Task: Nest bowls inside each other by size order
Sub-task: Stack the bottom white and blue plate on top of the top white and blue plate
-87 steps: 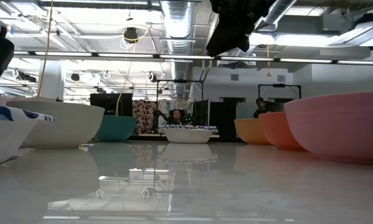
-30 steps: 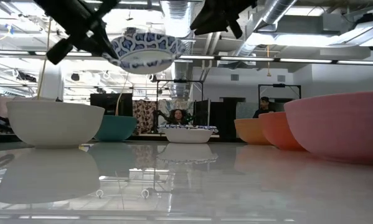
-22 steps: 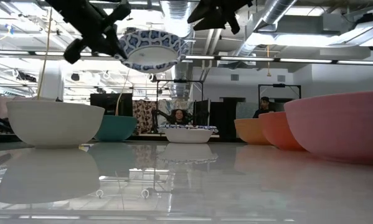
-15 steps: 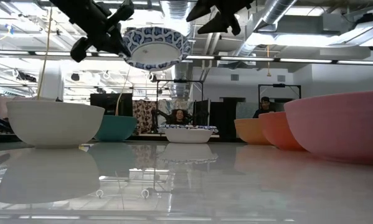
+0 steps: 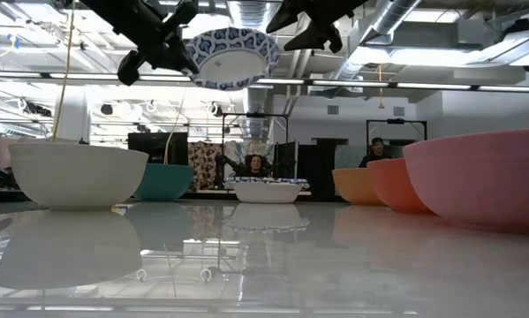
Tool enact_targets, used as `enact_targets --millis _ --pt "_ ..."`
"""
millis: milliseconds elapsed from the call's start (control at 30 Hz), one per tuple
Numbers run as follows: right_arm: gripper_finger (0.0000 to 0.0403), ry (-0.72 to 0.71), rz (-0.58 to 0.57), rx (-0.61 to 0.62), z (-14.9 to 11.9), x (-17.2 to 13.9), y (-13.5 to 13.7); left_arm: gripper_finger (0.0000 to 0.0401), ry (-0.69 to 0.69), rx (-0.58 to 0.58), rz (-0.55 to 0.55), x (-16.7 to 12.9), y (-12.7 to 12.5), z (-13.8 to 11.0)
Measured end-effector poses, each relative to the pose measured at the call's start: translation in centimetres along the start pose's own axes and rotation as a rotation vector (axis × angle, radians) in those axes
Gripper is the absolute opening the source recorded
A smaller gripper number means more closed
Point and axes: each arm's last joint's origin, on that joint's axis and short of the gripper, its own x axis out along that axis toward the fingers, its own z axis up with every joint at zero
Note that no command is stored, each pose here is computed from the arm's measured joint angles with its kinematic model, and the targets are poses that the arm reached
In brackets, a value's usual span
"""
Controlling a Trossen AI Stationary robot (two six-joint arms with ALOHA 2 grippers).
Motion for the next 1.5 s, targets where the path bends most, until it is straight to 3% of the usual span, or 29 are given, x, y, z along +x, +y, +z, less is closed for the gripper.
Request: enact_targets --millis 300,733,933,1267,1500 --pt "0.0306 0.013 -0.002 -0.013 -0.1 0.0 0.0 0.0 0.022 0.04 0.003 1.8 -0.6 -0.7" --pt "0.0292 0.073 -0.072 -0.073 -0.8 0.0 -0.4 0.0 0.011 0.116 -0.033 2.6 -2.7 0.5" --pt "0.0227 0.078 -0.077 -0.061 -0.9 0.0 -0.5 0.0 0.025 0.115 -0.027 2.6 -2.6 0.4" --pt "0.0018 0.101 -0.081 -0.048 -1.1 0.0 -0.6 0.0 0.038 0.119 -0.054 2.6 -2.7 0.4" --pt "0.0009 0.121 -0.096 0.036 -1.2 0.1 -1.2 0.0052 0.068 0.211 -0.1 2.6 -2.9 0.3"
